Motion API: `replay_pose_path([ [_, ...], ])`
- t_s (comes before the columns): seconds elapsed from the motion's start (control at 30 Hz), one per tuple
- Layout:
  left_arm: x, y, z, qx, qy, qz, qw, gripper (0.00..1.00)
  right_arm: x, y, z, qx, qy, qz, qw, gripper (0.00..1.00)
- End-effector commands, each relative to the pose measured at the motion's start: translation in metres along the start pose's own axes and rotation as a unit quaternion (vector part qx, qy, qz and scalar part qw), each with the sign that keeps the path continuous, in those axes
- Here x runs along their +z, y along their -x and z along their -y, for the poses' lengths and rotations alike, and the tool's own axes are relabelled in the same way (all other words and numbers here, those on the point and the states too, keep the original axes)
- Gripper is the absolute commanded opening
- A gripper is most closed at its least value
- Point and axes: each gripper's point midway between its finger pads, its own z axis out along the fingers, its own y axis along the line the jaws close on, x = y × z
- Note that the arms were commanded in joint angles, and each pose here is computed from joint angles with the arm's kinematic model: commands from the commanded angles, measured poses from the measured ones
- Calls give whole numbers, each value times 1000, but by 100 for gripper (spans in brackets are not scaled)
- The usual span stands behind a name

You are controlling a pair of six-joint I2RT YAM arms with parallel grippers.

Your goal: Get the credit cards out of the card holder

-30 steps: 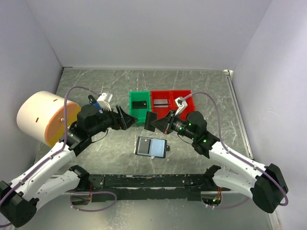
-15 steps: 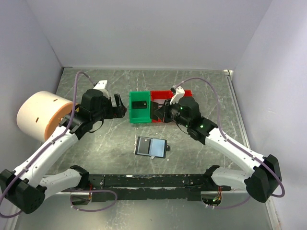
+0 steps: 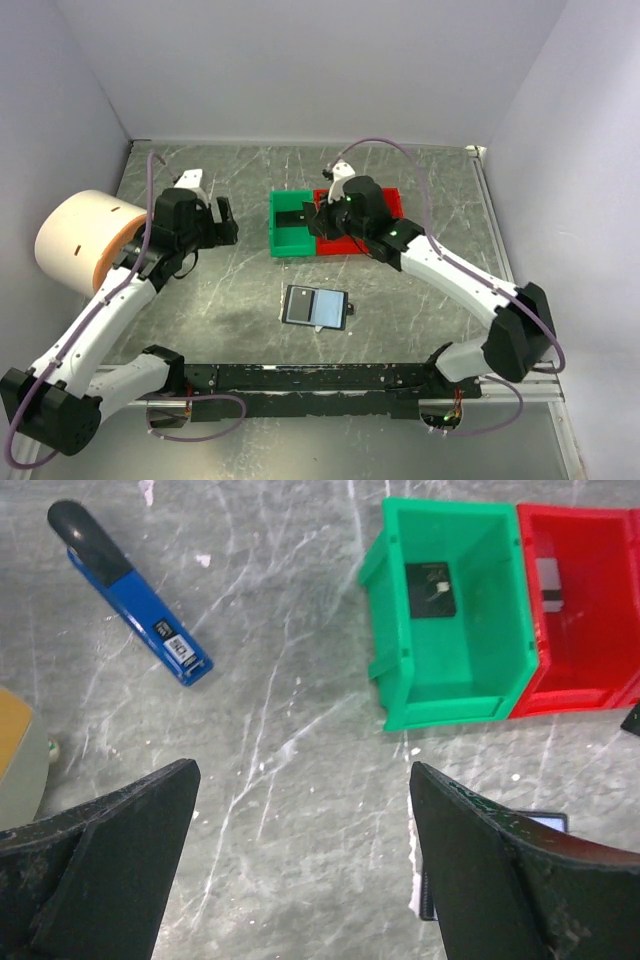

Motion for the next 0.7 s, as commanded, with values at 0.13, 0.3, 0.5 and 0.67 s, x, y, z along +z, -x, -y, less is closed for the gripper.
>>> replay_pose_path([
  [0.13, 5, -27, -20, 27, 15, 11, 999, 97, 53, -13, 14, -159, -41, -36, 986, 0],
  [0.3, 8, -28, -23, 39, 26, -1, 999, 95, 91, -24, 22, -259, -53, -72, 962, 0],
  [0.5, 7, -29, -30, 33, 47, -4, 998, 95, 120, -19, 31, -351, -75, -69, 931, 0],
  [0.67, 0, -24, -32, 27, 49, 11, 998, 96, 139, -26, 42, -424, -81, -74, 899, 0],
])
